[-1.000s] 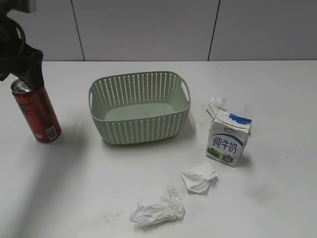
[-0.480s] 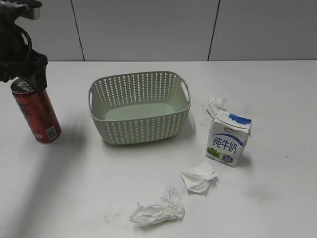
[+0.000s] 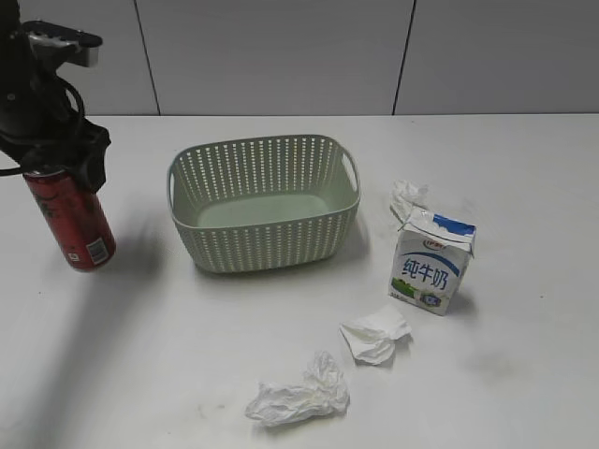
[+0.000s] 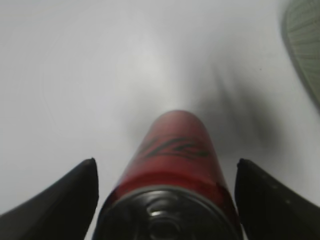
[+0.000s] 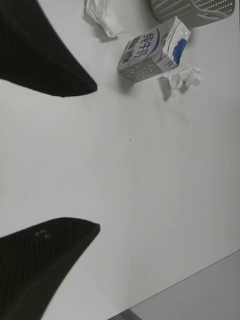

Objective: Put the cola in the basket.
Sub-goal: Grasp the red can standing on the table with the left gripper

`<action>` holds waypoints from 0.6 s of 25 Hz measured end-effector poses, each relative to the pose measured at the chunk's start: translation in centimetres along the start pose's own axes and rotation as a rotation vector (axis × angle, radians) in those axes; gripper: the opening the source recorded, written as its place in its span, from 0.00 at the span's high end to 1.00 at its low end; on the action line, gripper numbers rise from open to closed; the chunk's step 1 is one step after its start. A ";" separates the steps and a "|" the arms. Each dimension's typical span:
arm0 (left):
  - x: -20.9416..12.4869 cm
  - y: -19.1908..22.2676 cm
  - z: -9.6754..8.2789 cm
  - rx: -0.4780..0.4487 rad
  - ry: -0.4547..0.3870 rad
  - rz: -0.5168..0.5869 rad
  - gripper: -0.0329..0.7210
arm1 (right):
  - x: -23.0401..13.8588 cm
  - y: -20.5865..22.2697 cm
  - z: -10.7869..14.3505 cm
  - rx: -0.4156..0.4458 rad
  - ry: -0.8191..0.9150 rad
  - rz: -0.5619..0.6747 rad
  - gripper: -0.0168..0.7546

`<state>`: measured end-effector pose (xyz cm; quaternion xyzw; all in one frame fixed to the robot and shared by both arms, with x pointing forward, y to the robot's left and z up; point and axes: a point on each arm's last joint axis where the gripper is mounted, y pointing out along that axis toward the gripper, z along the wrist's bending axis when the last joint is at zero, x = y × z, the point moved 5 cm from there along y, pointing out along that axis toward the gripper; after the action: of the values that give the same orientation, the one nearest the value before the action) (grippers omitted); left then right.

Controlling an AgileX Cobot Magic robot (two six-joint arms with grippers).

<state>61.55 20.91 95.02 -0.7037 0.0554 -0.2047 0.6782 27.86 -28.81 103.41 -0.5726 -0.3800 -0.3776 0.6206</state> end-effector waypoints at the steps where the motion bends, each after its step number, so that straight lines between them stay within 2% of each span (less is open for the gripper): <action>1: -0.1 0.3 0.0 -0.001 0.000 0.009 0.09 | 0.0 0.0 0.0 0.000 0.000 0.000 0.24; 6: -0.1 0.5 0.0 -0.002 0.000 0.021 0.12 | 0.0 0.0 0.0 0.000 0.000 0.000 0.24; 11: -0.3 0.5 -0.1 -0.013 -0.006 0.034 0.24 | 0.0 0.0 0.0 0.000 0.000 0.000 0.24; 15: -0.3 0.5 -0.2 -0.015 -0.008 0.034 0.24 | 0.0 0.0 0.0 0.000 0.000 0.000 0.24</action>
<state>61.28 20.83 94.42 -0.7085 0.0661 -0.1896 0.6766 27.86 -28.81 103.41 -0.5726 -0.3800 -0.3776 0.6206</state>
